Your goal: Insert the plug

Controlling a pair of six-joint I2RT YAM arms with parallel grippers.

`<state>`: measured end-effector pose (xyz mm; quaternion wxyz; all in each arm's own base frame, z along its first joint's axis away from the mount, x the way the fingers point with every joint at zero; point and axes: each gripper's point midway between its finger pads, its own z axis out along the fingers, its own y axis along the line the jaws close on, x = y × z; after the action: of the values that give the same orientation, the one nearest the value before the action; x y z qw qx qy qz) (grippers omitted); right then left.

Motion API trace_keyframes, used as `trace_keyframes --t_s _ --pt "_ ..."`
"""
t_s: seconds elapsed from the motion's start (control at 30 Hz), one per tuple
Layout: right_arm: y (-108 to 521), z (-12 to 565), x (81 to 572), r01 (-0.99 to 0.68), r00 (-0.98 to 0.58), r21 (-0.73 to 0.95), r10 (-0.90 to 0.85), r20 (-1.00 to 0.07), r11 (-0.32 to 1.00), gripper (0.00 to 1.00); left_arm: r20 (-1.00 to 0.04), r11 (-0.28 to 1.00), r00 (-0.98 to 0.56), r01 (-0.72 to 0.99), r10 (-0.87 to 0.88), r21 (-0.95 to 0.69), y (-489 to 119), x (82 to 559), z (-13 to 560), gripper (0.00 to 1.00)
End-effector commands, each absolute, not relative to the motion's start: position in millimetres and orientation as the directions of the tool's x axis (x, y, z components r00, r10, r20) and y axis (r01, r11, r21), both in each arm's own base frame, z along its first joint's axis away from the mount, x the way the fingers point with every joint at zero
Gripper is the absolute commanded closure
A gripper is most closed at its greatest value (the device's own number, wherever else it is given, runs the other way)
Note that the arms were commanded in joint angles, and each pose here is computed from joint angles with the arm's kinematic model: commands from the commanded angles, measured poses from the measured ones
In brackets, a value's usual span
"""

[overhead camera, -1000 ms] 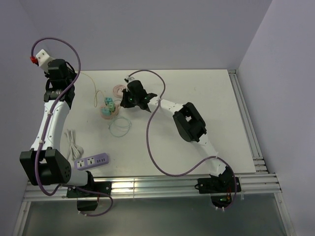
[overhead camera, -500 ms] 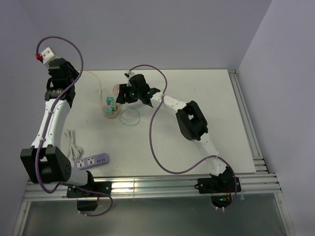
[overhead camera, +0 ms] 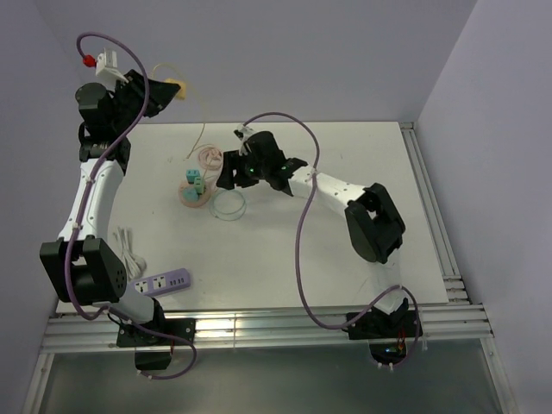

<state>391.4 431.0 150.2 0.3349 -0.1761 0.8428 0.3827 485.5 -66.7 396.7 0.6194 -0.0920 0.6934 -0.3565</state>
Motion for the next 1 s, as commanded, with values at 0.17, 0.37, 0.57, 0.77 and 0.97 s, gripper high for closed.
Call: trace_keyframes --t_s 0.17,0.37,0.57,0.77,0.97 --pt "385.8 200.7 379.5 -0.526 -0.662 0.535 0.077 -0.746 0.661 0.29 -0.831 0.299 -0.201 0.868 -0.519 -0.396 -140.8 380.4 518.6 1.00" --pt "355.3 209.9 371.9 -0.503 -0.644 0.513 0.094 -0.759 0.696 0.29 -0.867 0.244 -0.200 0.909 -0.457 -0.338 -150.5 376.6 546.9 1.00" --pt "341.0 208.1 363.4 -0.491 -0.643 0.507 0.098 -0.759 0.708 0.29 -0.889 0.439 -0.081 0.847 -0.450 -0.299 -129.7 408.4 566.2 1.00" --pt "329.9 198.7 357.9 -0.482 -0.655 0.505 0.088 -0.750 0.716 0.29 -0.898 0.725 0.179 0.662 -0.403 -0.193 -86.6 447.1 584.0 1.00" --pt "320.4 198.2 351.8 -0.483 -0.651 0.496 0.083 -0.755 0.722 0.29 -0.938 0.891 0.183 0.406 -0.296 -0.202 -29.5 524.9 525.9 1.00"
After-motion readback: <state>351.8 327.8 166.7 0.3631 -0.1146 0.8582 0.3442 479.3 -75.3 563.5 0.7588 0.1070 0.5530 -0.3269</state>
